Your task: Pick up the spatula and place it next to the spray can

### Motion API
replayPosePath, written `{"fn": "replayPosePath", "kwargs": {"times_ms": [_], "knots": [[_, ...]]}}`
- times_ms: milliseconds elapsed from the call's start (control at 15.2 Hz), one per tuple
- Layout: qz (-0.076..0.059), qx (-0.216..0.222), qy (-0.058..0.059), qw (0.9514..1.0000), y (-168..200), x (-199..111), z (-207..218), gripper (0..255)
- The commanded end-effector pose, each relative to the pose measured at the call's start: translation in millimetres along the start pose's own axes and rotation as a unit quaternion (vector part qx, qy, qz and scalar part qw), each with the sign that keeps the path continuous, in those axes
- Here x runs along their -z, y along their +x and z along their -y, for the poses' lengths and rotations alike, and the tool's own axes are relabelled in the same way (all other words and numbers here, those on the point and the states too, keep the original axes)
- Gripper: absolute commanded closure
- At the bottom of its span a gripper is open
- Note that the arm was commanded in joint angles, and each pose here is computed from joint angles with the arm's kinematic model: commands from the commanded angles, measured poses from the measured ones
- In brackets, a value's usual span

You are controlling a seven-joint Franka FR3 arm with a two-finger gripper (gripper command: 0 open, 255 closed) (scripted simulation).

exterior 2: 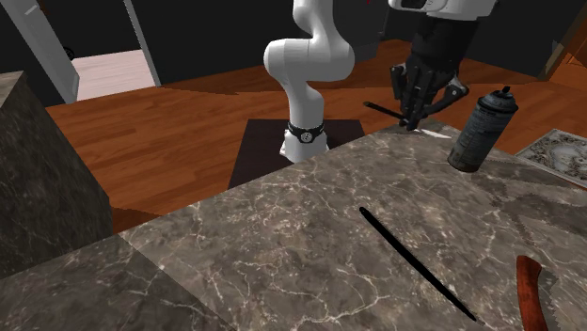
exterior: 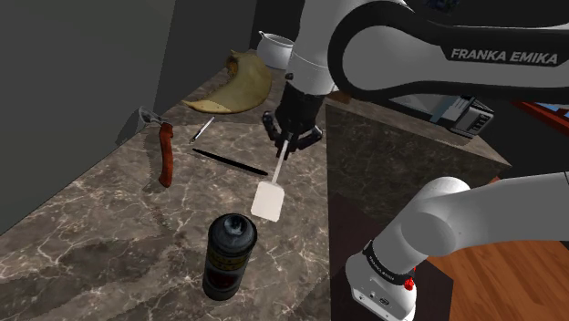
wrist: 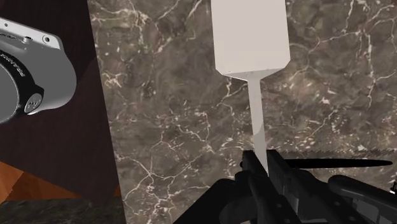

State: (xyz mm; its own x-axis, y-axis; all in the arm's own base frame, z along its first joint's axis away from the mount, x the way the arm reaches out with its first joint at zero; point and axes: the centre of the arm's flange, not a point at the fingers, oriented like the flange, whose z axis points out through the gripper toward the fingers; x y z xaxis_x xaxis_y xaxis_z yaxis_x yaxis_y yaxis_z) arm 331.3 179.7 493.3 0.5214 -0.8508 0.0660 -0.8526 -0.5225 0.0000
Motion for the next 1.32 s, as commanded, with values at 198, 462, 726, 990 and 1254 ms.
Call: {"fn": "replayPosePath", "kwargs": {"times_ms": [198,462,726,990,1254], "knots": [[0.0,0.0,0.0,1.0,-2.0,-26.4,-0.9,255],[0.0,0.0,0.0,1.0,-3.4,-47.4,-0.9,255],[0.0,0.0,0.0,1.0,-4.8,-68.5,-0.9,255],[0.0,0.0,0.0,1.0,-6.2,-89.6,-0.9,255],[0.0,0.0,0.0,1.0,-7.6,-110.7,-0.9,255]]}}
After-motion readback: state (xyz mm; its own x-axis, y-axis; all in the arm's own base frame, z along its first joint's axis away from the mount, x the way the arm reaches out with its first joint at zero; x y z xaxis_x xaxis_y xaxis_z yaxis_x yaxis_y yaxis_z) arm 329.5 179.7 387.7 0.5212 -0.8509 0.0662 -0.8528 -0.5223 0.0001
